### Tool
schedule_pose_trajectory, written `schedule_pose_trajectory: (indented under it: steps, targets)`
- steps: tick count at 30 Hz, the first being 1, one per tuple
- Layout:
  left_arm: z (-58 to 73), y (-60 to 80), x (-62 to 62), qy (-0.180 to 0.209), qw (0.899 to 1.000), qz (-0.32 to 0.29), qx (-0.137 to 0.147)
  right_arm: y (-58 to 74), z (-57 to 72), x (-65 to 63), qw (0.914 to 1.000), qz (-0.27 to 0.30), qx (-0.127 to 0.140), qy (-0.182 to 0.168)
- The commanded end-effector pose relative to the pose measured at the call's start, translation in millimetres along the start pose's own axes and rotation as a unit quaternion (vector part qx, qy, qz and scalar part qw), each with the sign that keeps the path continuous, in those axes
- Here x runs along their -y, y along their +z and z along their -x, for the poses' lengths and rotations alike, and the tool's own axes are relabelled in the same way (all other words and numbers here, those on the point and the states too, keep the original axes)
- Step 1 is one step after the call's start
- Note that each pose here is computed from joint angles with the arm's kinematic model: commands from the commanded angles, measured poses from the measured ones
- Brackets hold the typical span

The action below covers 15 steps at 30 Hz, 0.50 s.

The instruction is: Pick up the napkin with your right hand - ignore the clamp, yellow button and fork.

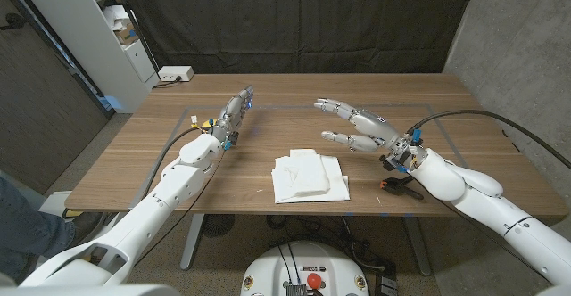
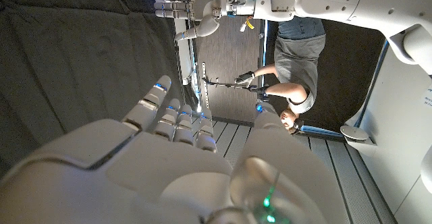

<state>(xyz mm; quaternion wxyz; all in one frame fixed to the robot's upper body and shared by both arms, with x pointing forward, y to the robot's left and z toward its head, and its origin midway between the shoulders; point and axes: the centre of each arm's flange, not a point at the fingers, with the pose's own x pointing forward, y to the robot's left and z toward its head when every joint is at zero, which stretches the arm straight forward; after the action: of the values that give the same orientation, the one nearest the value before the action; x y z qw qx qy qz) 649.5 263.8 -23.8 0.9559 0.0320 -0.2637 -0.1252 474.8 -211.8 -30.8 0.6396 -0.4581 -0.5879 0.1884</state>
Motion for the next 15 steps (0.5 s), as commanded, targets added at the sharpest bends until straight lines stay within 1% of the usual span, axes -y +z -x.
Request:
schedule_pose_trajectory:
  steps: [1,10,15]
  targets:
    - [-3.2,6.9,1.3,-0.003,1.000,-0.002,0.005,0.6,-1.1,-14.8,0.9981,0.057,0.001,0.025]
    - [-4.1,8.1,3.9,-0.007,1.000,-0.004,0.005,3.4,-0.5,-22.6,0.9956,0.082,0.001,0.045]
    - [-4.5,8.1,6.2,-0.007,1.000,-0.003,0.006,4.6,0.2,-27.6,0.9945,0.087,0.001,0.060]
